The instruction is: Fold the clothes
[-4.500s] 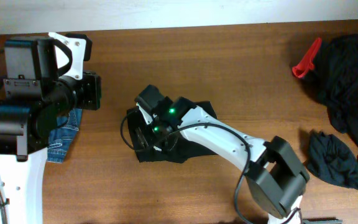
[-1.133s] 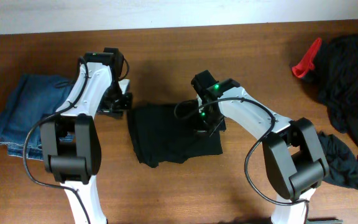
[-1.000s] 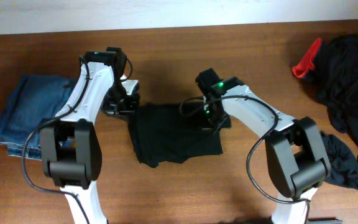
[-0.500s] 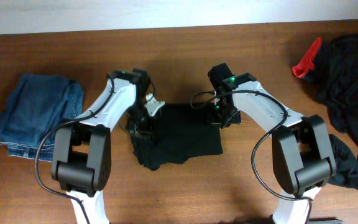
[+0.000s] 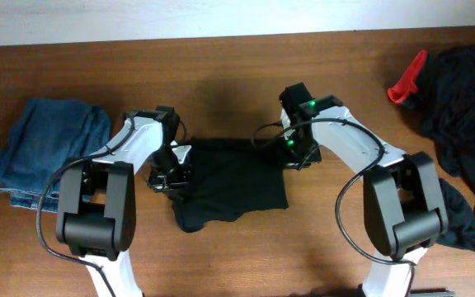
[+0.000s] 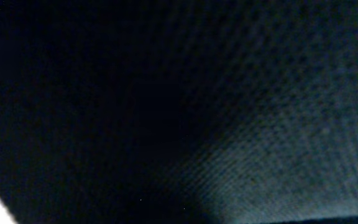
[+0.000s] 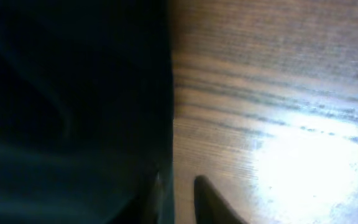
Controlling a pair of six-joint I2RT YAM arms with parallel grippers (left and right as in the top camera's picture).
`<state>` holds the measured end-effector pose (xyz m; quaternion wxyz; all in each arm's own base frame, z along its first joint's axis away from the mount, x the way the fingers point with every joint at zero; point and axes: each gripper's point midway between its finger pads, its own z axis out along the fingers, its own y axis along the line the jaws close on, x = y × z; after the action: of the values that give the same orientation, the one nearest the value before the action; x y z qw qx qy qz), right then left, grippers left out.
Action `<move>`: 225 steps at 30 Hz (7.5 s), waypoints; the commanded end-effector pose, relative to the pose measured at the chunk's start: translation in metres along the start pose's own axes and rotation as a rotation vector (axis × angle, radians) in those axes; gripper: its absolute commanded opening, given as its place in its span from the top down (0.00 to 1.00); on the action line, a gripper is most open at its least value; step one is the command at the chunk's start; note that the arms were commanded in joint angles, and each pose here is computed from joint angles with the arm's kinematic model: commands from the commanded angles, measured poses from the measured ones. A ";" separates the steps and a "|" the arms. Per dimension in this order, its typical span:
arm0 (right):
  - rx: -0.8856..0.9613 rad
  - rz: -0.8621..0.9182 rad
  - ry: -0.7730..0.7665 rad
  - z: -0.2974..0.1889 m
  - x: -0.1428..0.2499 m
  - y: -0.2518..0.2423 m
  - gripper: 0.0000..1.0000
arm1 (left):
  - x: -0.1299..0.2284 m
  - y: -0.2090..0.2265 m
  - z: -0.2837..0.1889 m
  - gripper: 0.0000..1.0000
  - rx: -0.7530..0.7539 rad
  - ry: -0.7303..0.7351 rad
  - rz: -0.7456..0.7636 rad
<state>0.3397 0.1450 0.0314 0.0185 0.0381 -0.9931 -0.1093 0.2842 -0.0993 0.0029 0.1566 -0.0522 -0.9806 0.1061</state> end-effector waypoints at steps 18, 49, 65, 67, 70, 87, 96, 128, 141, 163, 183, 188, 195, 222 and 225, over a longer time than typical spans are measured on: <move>-0.465 0.108 0.116 -0.004 0.018 0.027 0.16 | -0.050 -0.016 -0.051 0.85 0.009 -0.196 0.053; -0.314 0.275 0.000 0.000 0.014 -0.045 0.96 | -0.062 -0.086 -0.043 0.80 0.100 -0.264 0.246; -0.017 0.101 0.002 -0.060 0.016 -0.020 0.96 | -0.055 -0.148 -0.061 0.80 0.458 -0.264 0.304; -0.015 0.077 0.008 -0.057 0.019 -0.005 0.96 | -0.056 -0.149 -0.062 0.80 0.466 -0.269 0.299; -0.014 0.045 0.016 -0.051 0.025 0.018 0.96 | -0.057 -0.149 -0.062 0.81 0.463 -0.274 0.301; 0.055 -0.069 -0.025 -0.061 0.024 0.047 0.95 | -0.057 -0.120 -0.049 0.80 0.286 -0.253 0.233; 0.055 -0.061 -0.084 -0.091 0.008 0.050 0.95 | -0.039 -0.186 -0.050 0.81 0.489 -0.191 0.223; 0.028 -0.091 -0.032 -0.093 0.025 0.067 0.96 | -0.051 -0.166 -0.003 0.78 0.287 -0.255 0.177; 0.000 -0.220 -0.054 -0.083 0.039 0.117 0.93 | -0.074 -0.068 -0.040 0.72 0.221 -0.311 -0.038; 0.276 -0.041 -0.083 -0.100 0.018 0.024 0.96 | -0.067 -0.019 -0.071 0.60 0.216 -0.349 -0.089; 0.155 -0.097 -0.070 -0.090 0.024 0.062 0.95 | -0.074 -0.076 -0.060 0.58 0.208 -0.381 0.082; 0.111 -0.104 -0.080 -0.086 0.028 0.084 0.95 | -0.076 -0.074 -0.052 0.58 0.202 -0.392 0.086; 0.034 -0.100 -0.102 -0.075 0.026 0.110 0.86 | -0.072 -0.070 -0.041 0.58 0.199 -0.374 0.079; -0.099 -0.061 0.003 0.002 0.057 0.152 0.61 | -0.073 -0.067 -0.039 0.59 0.182 -0.378 0.075; -0.113 -0.098 0.013 0.003 0.060 0.153 0.61 | -0.073 -0.067 -0.039 0.58 0.182 -0.377 0.075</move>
<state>0.2758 0.2868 0.0661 0.0086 0.0827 -0.9842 -0.1561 0.3621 -0.1686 0.0294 -0.0226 -0.0459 -0.9760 0.2117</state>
